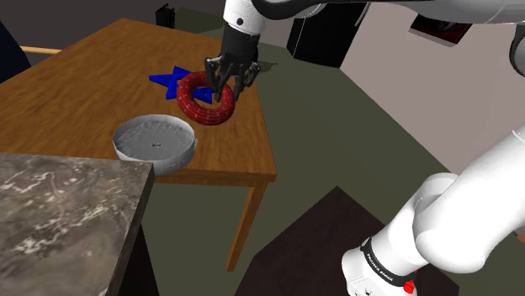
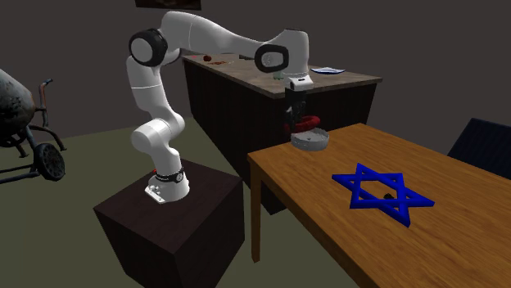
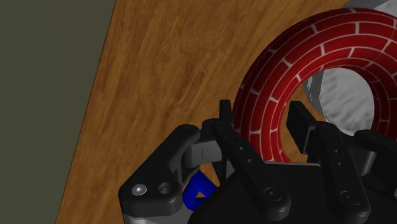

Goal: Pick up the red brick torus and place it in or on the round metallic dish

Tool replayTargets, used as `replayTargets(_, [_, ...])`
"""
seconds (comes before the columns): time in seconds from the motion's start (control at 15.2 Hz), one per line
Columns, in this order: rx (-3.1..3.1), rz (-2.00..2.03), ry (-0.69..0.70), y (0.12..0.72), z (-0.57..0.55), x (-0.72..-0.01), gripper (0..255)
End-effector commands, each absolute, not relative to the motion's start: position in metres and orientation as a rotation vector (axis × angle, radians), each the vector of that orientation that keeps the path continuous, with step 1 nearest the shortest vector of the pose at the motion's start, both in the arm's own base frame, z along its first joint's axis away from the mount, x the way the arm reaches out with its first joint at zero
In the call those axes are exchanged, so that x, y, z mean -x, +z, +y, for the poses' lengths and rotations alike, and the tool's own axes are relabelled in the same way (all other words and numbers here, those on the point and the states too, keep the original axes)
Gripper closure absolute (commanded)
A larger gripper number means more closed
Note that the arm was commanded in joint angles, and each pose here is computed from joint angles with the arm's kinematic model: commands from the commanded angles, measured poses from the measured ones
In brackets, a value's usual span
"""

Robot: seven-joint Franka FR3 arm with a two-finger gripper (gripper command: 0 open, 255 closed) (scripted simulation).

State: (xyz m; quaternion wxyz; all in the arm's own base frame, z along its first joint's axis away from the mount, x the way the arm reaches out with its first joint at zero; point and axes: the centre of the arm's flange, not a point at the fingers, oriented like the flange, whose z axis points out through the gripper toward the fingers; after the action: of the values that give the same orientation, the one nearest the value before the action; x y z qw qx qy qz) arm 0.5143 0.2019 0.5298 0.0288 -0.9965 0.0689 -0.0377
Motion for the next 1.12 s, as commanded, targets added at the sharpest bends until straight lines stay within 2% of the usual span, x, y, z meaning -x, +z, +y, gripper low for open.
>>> replayTargets(0.0, [3.074,0.215,-0.117,0.531,0.229,-0.518,255])
replayTargets(0.46, [3.074,0.215,-0.117,0.533,0.320,-0.529,255])
replayTargets(1.06, [3.074,0.215,-0.117,0.486,0.320,-0.529,255])
